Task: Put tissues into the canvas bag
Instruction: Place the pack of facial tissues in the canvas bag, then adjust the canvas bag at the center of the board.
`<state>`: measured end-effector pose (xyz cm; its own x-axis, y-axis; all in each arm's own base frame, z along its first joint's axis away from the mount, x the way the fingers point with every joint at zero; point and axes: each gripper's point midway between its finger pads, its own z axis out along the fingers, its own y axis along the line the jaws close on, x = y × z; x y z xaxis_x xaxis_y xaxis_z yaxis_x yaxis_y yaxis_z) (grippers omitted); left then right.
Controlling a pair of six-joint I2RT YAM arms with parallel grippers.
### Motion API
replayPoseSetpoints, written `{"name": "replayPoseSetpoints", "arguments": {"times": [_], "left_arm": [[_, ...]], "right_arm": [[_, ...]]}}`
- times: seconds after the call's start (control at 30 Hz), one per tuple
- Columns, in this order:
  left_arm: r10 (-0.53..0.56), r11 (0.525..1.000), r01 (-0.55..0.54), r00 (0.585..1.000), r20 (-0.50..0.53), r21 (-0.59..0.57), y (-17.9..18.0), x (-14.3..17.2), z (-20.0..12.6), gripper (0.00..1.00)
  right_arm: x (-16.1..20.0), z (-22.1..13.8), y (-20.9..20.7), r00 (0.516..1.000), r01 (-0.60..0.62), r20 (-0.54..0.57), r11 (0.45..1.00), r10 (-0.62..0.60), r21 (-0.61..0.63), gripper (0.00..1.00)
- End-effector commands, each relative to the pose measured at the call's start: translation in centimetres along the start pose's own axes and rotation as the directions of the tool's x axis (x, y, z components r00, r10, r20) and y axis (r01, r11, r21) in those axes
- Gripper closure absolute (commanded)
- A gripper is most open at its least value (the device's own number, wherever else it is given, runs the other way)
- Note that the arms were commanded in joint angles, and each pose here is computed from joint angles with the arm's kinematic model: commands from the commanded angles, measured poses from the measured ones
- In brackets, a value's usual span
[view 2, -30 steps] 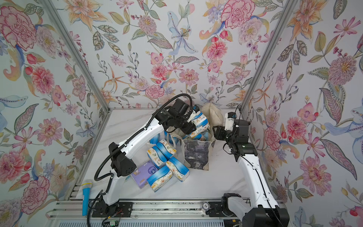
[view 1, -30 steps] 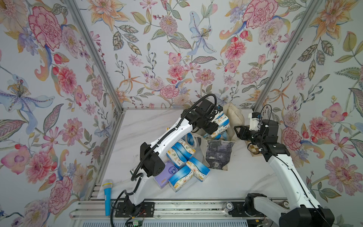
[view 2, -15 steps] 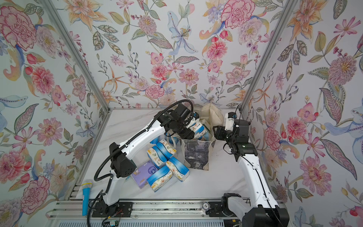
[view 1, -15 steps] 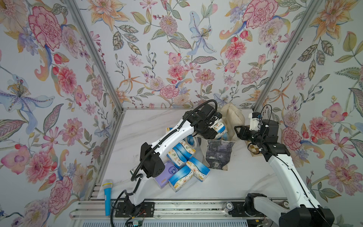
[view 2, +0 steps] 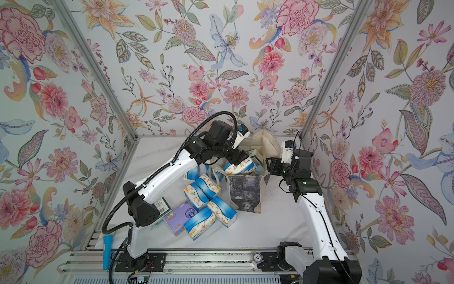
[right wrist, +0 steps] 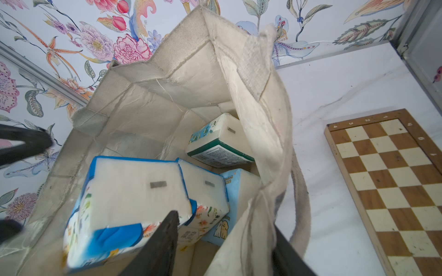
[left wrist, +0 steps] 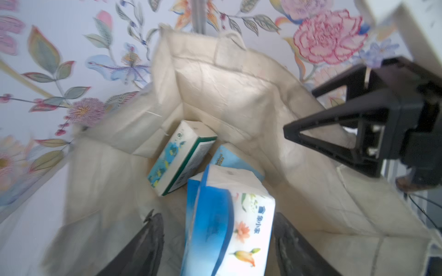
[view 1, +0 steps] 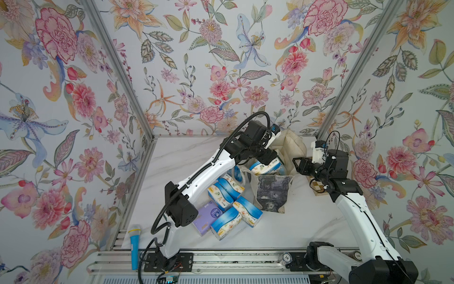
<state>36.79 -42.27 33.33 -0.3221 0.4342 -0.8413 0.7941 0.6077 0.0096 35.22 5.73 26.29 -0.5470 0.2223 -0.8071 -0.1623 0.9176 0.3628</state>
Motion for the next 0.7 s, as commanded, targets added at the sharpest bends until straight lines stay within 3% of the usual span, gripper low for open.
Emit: {"name": "replayPoseSetpoints", "arguments": {"times": [0.0,0.07,0.17,0.27,0.5,0.67], "left_arm": [[-0.008,0.946,0.042,0.994,0.108,-0.322,6.0,-2.8,-5.2,0.38],[-0.033,0.901,0.043,0.999,0.032,-0.432,8.5,-0.8,-5.6,0.40],[-0.076,0.874,0.035,0.995,-0.065,-0.484,10.5,2.3,-4.9,0.42],[-0.087,0.880,0.026,0.990,-0.108,-0.474,10.9,4.0,-3.6,0.42],[-0.103,0.897,0.035,0.986,-0.131,-0.440,11.8,5.5,-1.5,0.27],[-0.122,0.924,0.063,0.983,-0.135,-0.377,11.8,6.3,-0.1,0.22]], "right_arm": [[-0.2,-0.6,0.4,1.000,0.011,0.011,1.000,-0.011,-0.012,0.46],[-0.4,-0.6,0.4,1.000,0.014,0.016,1.000,-0.014,-0.013,0.46],[-0.3,-0.6,0.5,1.000,0.014,0.014,1.000,-0.014,-0.017,0.47],[-0.3,-0.6,0.5,1.000,0.008,0.011,1.000,-0.008,-0.021,0.47],[-0.4,-1.0,0.8,1.000,0.014,0.019,1.000,-0.013,-0.024,0.47],[-0.4,-1.1,0.7,1.000,0.015,0.020,1.000,-0.014,-0.019,0.47]]}}
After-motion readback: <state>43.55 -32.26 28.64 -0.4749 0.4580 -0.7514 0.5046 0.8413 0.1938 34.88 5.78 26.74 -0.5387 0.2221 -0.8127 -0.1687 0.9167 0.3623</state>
